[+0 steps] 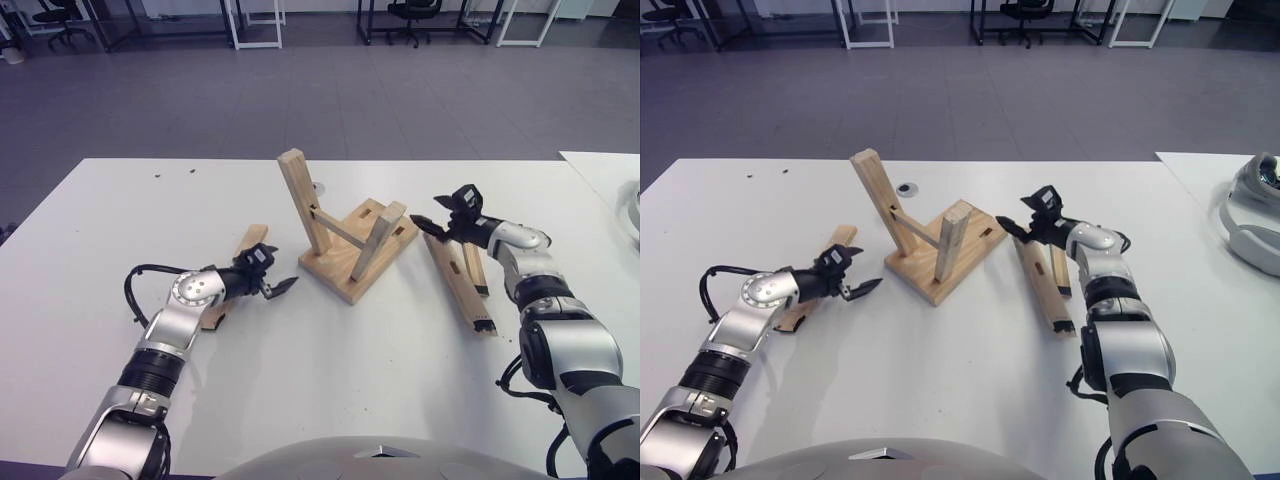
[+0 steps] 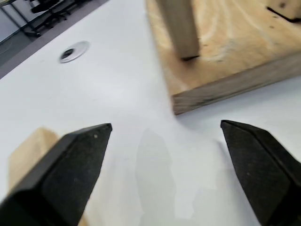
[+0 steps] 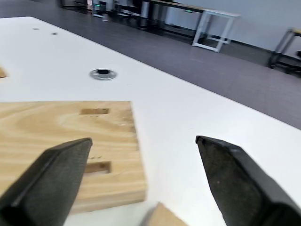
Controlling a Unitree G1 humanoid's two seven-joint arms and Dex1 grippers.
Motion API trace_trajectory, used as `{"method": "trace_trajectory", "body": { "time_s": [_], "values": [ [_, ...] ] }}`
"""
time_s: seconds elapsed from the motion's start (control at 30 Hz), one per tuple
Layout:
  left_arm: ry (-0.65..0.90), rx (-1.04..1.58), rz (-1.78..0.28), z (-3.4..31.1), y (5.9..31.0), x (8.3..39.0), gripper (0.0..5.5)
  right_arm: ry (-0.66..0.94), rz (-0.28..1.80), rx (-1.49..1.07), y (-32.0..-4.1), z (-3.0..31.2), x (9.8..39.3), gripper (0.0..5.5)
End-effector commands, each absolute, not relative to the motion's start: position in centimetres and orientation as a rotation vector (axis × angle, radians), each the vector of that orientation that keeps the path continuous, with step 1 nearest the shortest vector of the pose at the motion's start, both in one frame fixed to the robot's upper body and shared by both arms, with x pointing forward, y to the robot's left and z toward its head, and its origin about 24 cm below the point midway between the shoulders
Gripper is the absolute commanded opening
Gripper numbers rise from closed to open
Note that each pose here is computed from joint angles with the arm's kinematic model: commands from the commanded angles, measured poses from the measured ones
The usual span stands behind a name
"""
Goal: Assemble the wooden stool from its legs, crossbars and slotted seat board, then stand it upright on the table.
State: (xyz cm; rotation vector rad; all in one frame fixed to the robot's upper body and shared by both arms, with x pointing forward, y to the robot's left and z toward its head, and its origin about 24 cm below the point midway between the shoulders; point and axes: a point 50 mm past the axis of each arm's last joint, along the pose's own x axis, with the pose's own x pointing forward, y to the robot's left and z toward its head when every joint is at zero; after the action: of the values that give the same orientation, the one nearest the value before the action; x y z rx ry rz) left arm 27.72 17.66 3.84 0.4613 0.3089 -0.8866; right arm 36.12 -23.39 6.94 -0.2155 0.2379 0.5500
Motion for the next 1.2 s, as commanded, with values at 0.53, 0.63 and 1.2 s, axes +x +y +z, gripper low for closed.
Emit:
{"method": "trace_trajectory", "body": {
  "time_s": [0.53, 0.63, 1.2],
  "values": [
    [0.346, 0.578, -0.937, 4.3, 16.1, 26.0, 4.27, 0.457, 0.532, -0.576, -19.1, 4.1, 37.0, 4.13],
    [0.338, 0.582, -0.926, 4.9, 16.2, 25.9, 4.27, 0.552, 0.616, -0.707, -20.1, 3.3, 36.2, 4.13],
    [0.4, 0.632, -0.896, 5.0, 18.4, 25.2, 4.27, 0.482, 1.181, -0.564, -18.7, 7.6, 34.2, 4.13]
  ]
}}
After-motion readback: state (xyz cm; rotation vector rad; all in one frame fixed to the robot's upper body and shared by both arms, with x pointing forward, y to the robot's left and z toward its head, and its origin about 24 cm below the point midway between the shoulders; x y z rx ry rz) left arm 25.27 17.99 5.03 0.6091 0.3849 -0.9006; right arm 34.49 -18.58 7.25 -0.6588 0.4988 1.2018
